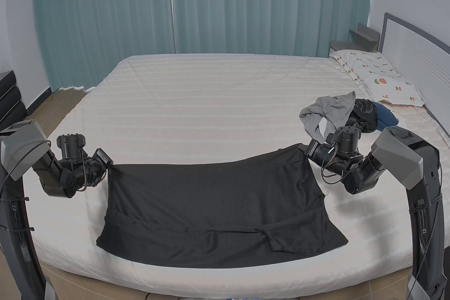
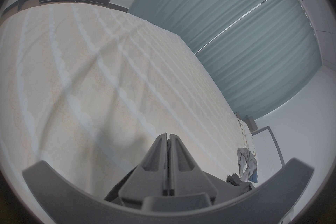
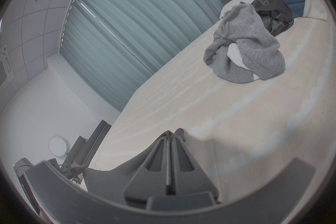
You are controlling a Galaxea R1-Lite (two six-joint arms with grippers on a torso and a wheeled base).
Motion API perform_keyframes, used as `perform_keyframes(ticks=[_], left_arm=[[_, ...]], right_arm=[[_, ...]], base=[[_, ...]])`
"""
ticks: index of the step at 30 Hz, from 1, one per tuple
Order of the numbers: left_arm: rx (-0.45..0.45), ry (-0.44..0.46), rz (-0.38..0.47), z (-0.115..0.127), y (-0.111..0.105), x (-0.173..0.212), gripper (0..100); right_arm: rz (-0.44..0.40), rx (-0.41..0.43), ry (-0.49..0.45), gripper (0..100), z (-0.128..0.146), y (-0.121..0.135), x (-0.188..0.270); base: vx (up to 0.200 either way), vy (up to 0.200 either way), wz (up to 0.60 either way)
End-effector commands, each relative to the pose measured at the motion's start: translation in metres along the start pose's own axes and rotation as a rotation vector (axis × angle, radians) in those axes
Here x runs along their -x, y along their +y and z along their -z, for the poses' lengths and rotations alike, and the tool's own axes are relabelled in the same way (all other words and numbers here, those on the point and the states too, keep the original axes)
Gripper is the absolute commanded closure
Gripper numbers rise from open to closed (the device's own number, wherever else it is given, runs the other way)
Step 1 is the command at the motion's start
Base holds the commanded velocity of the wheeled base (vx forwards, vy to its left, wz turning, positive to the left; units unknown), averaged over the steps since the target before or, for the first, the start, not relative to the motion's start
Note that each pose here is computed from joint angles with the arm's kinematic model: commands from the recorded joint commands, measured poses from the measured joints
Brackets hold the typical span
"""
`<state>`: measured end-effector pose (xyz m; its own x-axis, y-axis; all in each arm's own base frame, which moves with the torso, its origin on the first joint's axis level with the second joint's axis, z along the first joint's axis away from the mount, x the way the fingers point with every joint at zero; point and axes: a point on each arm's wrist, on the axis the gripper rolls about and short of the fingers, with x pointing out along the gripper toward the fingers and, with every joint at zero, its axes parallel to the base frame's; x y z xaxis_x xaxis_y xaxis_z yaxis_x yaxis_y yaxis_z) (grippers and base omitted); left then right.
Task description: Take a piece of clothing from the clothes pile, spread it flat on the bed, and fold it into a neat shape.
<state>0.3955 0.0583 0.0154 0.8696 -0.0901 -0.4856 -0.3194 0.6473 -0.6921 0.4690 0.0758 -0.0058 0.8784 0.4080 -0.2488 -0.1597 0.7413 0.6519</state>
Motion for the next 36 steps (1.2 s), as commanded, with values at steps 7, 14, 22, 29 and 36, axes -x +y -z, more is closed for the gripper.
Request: perform_keyframes(ticks=[7, 14, 22, 29, 36], left_arm=[[-0.096, 0.024, -0.018, 0.005, 0.003, 0.022, 100], [-0.204, 0.057, -0.035, 0.012, 0.009, 0.035, 100], [-0.329, 0.105, -0.045, 0.022, 0.013, 0.05, 100], [-0.481, 0.182, -0.077, 0.037, 0.028, 0.064, 100], [-0.57, 0.283, -0.11, 0.051, 0.039, 0.07, 100]], right_arm=[[-0.027, -0.012, 0.057, 100, -0.007, 0.007, 0.028], [-0.024, -0.003, 0.139, 100, 0.002, -0.001, 0.05], [-0.024, 0.014, 0.206, 100, 0.009, -0.008, 0.072], [-0.032, 0.074, 0.3, 100, 0.029, -0.016, 0.095], [-0.013, 0.151, 0.364, 100, 0.046, -0.023, 0.111]], base=[[0.0, 0.0, 0.0], [0.0, 0.0, 0.0], [0.0, 0.0, 0.0], [0.0, 0.0, 0.0], [0.0, 0.0, 0.0]])
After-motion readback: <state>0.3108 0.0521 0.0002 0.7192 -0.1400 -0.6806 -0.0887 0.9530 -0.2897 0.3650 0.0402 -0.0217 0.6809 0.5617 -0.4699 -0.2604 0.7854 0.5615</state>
